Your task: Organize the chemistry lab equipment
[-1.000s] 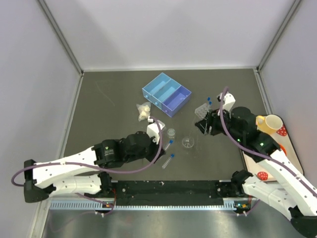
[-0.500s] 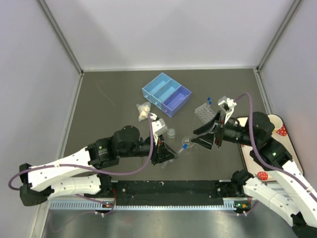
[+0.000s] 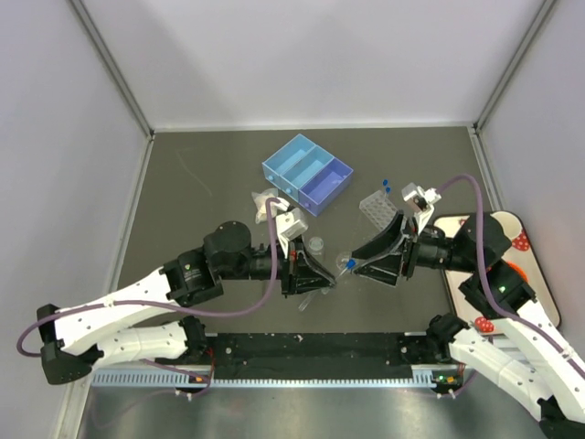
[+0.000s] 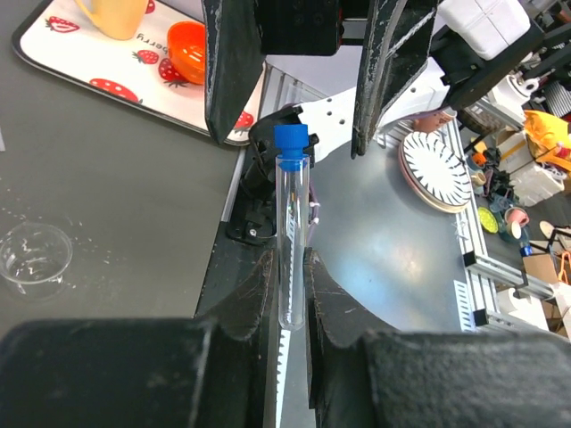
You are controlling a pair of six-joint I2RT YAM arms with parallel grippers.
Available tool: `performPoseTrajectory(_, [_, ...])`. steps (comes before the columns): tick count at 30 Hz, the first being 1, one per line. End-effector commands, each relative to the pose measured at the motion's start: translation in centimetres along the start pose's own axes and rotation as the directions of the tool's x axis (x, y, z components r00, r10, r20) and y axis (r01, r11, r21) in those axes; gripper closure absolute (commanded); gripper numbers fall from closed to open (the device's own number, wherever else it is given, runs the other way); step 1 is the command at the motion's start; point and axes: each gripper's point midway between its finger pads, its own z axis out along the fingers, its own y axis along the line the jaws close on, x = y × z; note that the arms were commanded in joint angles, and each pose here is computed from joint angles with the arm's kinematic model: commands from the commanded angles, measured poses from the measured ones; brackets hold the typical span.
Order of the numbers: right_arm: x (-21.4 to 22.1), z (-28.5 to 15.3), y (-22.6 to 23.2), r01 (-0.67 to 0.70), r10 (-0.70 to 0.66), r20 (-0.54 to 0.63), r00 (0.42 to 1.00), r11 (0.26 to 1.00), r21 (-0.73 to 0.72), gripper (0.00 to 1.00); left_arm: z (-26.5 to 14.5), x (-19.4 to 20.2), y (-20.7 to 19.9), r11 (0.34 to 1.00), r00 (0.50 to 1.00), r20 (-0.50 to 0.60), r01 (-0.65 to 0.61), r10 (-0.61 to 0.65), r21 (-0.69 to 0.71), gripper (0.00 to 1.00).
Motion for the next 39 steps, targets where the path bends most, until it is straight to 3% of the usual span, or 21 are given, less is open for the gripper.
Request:
performPoseTrajectory(1, [-0.9,-0.1,2.3,0.037,-0.034,0.032,0.999,0.994,-0.102,0.42,0.2,-2.9,-2.1,0.996,0.997,0.073,-0.028,0.022,0.09,1.0])
performPoseTrajectory(8, [-0.9,0.4,2.7,0.039,-0.036,0.025,0.999,0.991,-0.125,0.45,0.7,-3.0,-1.9,0.996,0.997,0.07,-0.022,0.016,0.088,1.0])
performPoseTrajectory(12, [-0.7,0.6,2.8,0.032,-0.031,0.011,0.999,0.991,-0.133,0.54,0.7,-3.2,-1.8,0.996,0.997,0.076,-0.024,0.018,0.087,1.0])
performPoseTrajectory(20, [0.1,0.9,2.2,0.023,-0.024,-0.007,1.0,0.992,-0.127,0.56,0.6,-3.5,-1.8,0.996,0.996,0.085,-0.022,0.015,0.087,1.0])
performPoseTrajectory(23, [0.0,0.9,2.3,0.022,-0.023,-0.007,1.0,0.992,-0.127,0.66,0.6,-3.4,-1.8,0.996,0.997,0.081,-0.021,0.014,0.088,1.0])
performPoseTrajectory(28, [0.0,1.0,2.0,0.018,-0.019,-0.005,1.0,0.994,-0.108,0.96,0.6,-3.4,-1.7,0.996,0.996,0.084,-0.018,0.011,0.085,1.0])
performPoseTrajectory(30, [0.0,1.0,1.9,0.016,-0.017,-0.003,1.0,0.995,-0.102,1.0,0.6,-3.3,-1.6,0.996,0.997,0.081,-0.015,0.009,0.084,0.99])
performPoseTrajectory(33, [-0.1,1.0,1.6,0.019,-0.019,0.001,1.0,0.996,-0.086,1.0,0.7,-2.9,-1.3,0.998,0.998,0.07,-0.005,0.0,0.07,0.72])
performPoseTrajectory(34, [-0.1,1.1,1.4,0.021,-0.021,0.001,1.0,0.997,-0.075,1.0,0.7,-2.8,-1.0,0.998,0.998,0.065,-0.001,-0.003,0.058,0.51])
performPoseTrajectory(36, [-0.1,1.1,1.0,0.025,-0.025,0.001,1.0,0.998,-0.049,1.0,0.6,-2.4,-0.7,0.999,0.998,0.054,0.007,-0.009,0.041,0.33])
performPoseTrajectory(37, [-0.1,1.1,0.2,0.029,-0.029,-0.002,1.0,1.0,-0.006,1.0,0.6,-2.2,-0.4,1.0,0.999,0.05,0.002,-0.004,0.03,0.15])
performPoseTrajectory(39, [-0.4,1.0,-0.4,0.041,-0.041,-0.001,0.999,0.998,0.037,1.0,0.4,-1.6,0.2,1.0,0.999,0.038,0.009,-0.009,-0.004,0.01])
